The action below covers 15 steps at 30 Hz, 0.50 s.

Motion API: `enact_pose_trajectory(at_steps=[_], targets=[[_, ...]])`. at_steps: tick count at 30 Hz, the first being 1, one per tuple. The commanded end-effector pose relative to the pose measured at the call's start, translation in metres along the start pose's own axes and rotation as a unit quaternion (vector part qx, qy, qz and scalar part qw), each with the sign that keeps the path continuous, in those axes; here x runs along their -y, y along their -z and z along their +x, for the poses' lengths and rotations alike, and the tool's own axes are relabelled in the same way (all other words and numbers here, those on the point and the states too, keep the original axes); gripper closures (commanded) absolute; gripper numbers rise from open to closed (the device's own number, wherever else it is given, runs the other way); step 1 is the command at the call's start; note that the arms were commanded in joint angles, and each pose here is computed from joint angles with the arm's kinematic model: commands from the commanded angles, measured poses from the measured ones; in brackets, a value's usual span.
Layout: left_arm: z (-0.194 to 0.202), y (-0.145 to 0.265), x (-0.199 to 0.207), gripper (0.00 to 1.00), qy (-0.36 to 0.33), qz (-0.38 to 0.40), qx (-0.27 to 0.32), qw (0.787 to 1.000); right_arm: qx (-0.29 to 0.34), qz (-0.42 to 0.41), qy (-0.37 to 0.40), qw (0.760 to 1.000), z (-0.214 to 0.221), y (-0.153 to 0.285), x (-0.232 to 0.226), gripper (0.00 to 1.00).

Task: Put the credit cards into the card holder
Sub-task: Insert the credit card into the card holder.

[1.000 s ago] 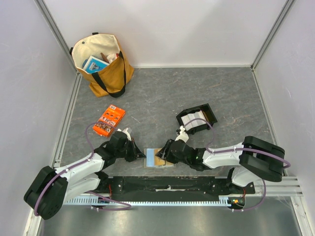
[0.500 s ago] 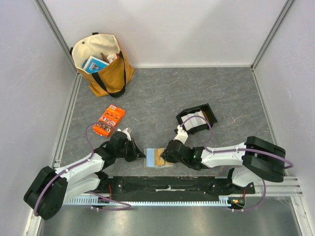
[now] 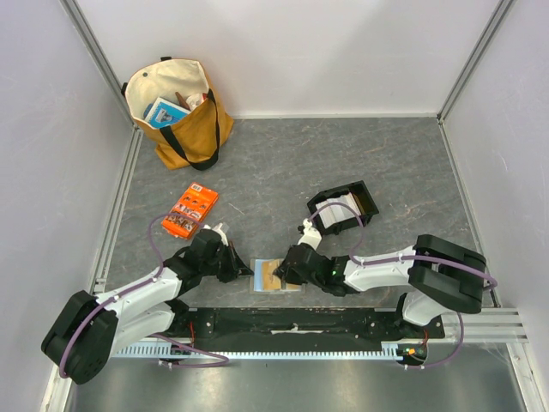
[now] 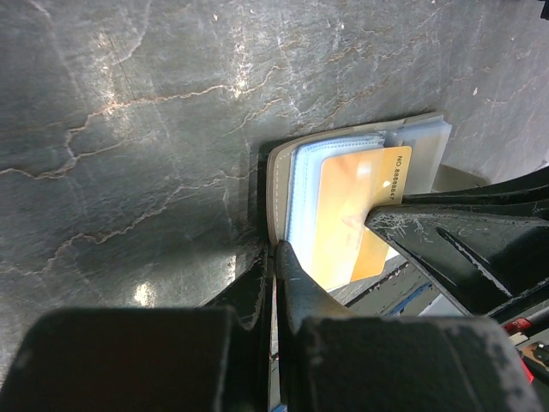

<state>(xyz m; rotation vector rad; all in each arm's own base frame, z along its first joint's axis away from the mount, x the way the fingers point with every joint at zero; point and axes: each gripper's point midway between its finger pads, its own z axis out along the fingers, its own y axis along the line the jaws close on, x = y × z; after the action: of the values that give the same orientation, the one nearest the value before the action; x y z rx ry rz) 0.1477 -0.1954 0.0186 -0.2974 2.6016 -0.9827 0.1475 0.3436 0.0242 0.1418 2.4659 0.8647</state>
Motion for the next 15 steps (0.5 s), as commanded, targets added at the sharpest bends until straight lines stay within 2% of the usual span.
enact_pose_trajectory(at_steps=[1,3,6,10,15], targets=[[-0.005,0.001,0.006,0.98,0.001,0.009,0.01,1.0,-0.019,0.005,0.012,1.0,0.009,-0.001,0.0,0.84],[-0.005,0.001,0.006,0.98,0.002,0.009,0.01,1.0,-0.007,0.014,0.015,1.0,0.002,0.003,0.002,0.73],[-0.004,0.001,0.006,0.98,0.001,0.009,0.01,1.0,0.02,0.032,0.022,0.999,-0.012,0.013,0.007,0.61],[-0.005,0.001,0.006,0.98,0.001,0.009,0.009,1.0,0.045,0.039,0.025,0.998,-0.024,0.022,0.009,0.57],[-0.006,0.001,0.007,0.98,-0.001,0.009,0.009,1.0,0.03,0.031,0.038,0.998,-0.019,0.019,0.003,0.55]])
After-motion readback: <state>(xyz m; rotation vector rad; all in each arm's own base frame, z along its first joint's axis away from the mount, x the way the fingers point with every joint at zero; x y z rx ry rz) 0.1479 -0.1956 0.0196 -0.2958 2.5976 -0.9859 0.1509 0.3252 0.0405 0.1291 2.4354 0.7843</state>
